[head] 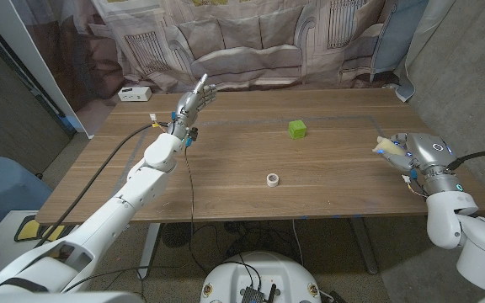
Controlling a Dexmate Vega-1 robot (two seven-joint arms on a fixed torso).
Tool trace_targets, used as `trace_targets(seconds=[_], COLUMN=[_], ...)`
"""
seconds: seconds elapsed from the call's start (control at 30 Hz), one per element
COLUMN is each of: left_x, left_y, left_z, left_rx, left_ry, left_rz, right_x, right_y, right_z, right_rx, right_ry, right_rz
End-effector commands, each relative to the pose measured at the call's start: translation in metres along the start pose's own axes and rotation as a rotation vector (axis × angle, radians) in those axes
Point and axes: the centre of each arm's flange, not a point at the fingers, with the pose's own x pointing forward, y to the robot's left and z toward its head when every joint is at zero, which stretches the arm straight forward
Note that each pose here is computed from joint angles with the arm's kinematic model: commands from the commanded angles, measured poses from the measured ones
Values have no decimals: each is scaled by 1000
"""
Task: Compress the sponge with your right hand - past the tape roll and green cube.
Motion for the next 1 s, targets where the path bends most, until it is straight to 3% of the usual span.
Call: trace_targets(seconds=[0.03,0.4,0.8,1.0], left_x=[4,6,8,10], left_y=[-2,-1,1,1], left_z=[2,-2,-9,-12], left_rx=[0,-2,-9,-14], left_ry=[-14,-5,12,17], left_rz=[-2,0,0,-1], right_x=[0,1,4,4], right_y=[-7,-4,0,0], right_z=[-1,2,4,5], right_rx=[49,57,133,144], right_ry=[-18,-18,-52,-39], right_rz=[-38,-87,-68,-78])
